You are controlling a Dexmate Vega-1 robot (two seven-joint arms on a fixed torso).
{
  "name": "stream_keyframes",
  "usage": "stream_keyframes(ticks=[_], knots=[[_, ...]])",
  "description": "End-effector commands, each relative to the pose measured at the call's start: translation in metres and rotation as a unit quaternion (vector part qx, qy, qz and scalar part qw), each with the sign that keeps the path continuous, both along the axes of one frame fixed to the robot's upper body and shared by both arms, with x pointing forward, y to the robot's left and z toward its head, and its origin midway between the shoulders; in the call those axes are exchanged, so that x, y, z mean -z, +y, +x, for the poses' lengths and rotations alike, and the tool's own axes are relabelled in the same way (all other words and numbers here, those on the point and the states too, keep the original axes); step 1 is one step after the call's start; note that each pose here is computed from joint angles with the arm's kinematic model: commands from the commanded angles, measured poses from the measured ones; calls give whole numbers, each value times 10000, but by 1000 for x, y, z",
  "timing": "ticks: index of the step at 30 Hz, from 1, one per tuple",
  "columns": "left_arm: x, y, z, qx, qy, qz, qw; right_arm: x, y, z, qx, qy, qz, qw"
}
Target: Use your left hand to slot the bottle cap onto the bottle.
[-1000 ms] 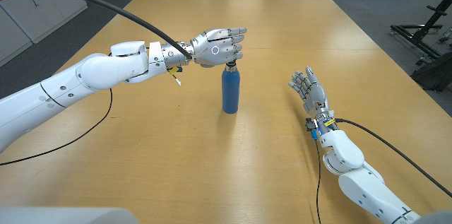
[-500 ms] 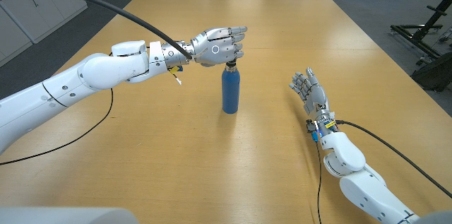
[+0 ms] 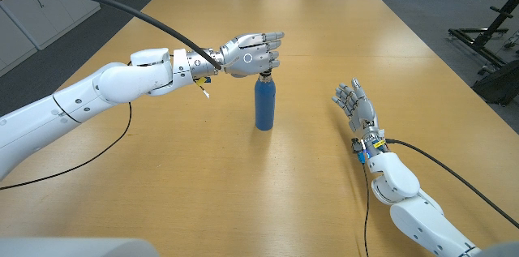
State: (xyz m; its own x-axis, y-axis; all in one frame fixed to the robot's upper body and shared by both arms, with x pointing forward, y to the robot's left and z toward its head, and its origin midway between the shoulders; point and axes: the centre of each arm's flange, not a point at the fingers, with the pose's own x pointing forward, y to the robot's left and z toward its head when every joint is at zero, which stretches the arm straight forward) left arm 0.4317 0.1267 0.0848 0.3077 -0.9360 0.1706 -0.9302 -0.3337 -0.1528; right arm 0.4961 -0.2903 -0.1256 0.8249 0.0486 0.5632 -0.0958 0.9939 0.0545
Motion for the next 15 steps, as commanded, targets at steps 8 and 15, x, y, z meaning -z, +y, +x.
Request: stream_keyframes(ticks=[8,15], knots=[[2,1,5,22,31,-70,10000,-1,-2,4,-4,32,-6,10000],[5,3,6,-5,49,-59,10000,0,-1,5,-16,51,7,10000]])
